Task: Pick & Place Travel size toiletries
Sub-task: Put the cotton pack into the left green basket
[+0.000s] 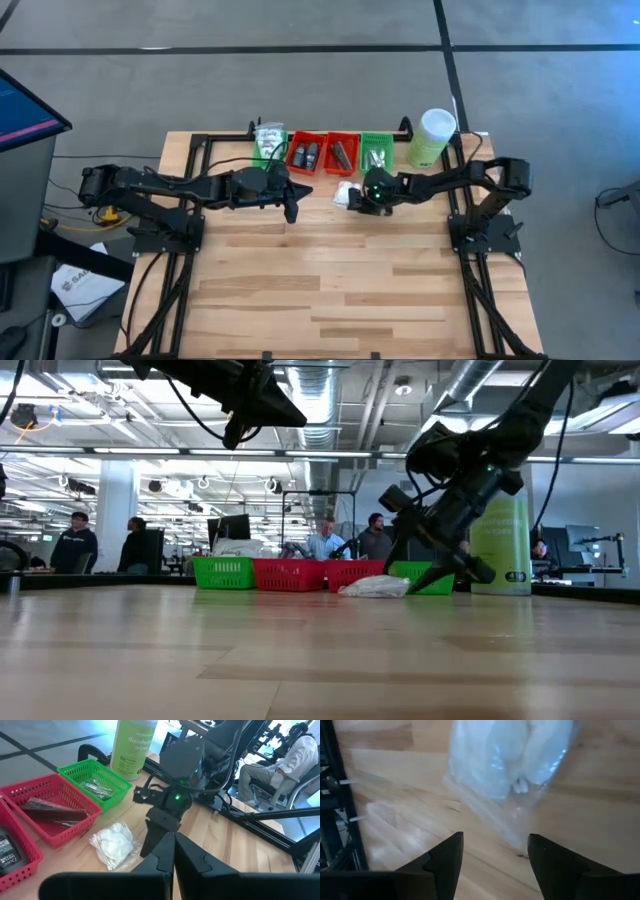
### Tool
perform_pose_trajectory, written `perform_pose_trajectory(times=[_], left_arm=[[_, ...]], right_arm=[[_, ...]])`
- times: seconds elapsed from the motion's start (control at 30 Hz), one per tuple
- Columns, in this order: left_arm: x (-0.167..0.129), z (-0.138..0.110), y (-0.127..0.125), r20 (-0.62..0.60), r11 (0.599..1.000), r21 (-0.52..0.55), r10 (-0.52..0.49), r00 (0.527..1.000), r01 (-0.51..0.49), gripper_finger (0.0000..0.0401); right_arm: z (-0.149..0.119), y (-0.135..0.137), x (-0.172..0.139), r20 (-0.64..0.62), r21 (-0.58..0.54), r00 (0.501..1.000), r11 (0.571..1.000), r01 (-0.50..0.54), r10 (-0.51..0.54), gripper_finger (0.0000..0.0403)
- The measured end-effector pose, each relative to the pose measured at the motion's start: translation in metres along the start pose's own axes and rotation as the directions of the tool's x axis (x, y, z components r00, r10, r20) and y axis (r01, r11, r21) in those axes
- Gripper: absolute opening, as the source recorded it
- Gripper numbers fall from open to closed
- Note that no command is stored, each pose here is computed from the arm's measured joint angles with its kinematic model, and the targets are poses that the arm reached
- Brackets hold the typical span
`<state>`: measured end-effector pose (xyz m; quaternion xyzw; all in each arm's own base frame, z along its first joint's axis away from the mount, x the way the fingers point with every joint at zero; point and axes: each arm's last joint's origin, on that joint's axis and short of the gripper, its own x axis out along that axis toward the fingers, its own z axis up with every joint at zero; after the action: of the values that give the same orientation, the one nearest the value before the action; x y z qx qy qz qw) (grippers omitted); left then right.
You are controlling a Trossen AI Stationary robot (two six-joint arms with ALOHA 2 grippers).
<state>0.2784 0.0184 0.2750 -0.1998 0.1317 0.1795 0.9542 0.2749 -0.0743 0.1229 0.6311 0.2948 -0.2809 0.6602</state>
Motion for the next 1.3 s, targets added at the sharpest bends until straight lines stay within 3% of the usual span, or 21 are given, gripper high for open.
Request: perform_pose_trajectory(times=[0.27, 0.7, 0.87, 1.0, 1.07, 1.3], left_arm=[[-0.001, -0.001, -0.002, -0.003, 1.000, -0.023, -0.007, 1.000, 0.007, 0.0001], [0.000, -0.001, -0.002, -0.002, 1.000, -0.030, -0.006, 1.000, 0.006, 0.0001], [0.000, -0.001, -0.002, -0.002, 1.000, -0.031, -0.006, 1.000, 0.006, 0.0001], [0.000, -0.001, -0.002, -0.002, 1.000, -0.031, -0.006, 1.000, 0.006, 0.0001], [0.000, -0.001, -0.002, -0.002, 1.000, -0.031, -0.006, 1.000, 0.006, 0.0001], [0.000, -0.002, -0.001, -0.016, 1.000, -0.015, -0.007, 1.000, 0.007, 0.0001]], right_arm=[[0.000, -0.002, 0.017, -0.020, 0.029, 0.999, 0.999, -0.043, 0.044, 0.0191], [0.001, -0.003, 0.018, 0.020, 0.031, 0.999, 0.999, -0.028, 0.028, 0.0137], [0.002, -0.005, 0.019, 0.035, 0.033, 0.999, 0.999, -0.014, 0.013, 0.0097], [0.001, -0.006, 0.019, 0.033, -0.003, 0.999, 1.000, -0.009, 0.009, 0.0034], [0.001, -0.005, 0.019, 0.017, -0.042, 1.000, 0.999, -0.016, 0.016, 0.0010], [-0.007, 0.007, 0.007, -0.119, -0.113, 0.987, 0.987, -0.118, 0.104, 0.0004]])
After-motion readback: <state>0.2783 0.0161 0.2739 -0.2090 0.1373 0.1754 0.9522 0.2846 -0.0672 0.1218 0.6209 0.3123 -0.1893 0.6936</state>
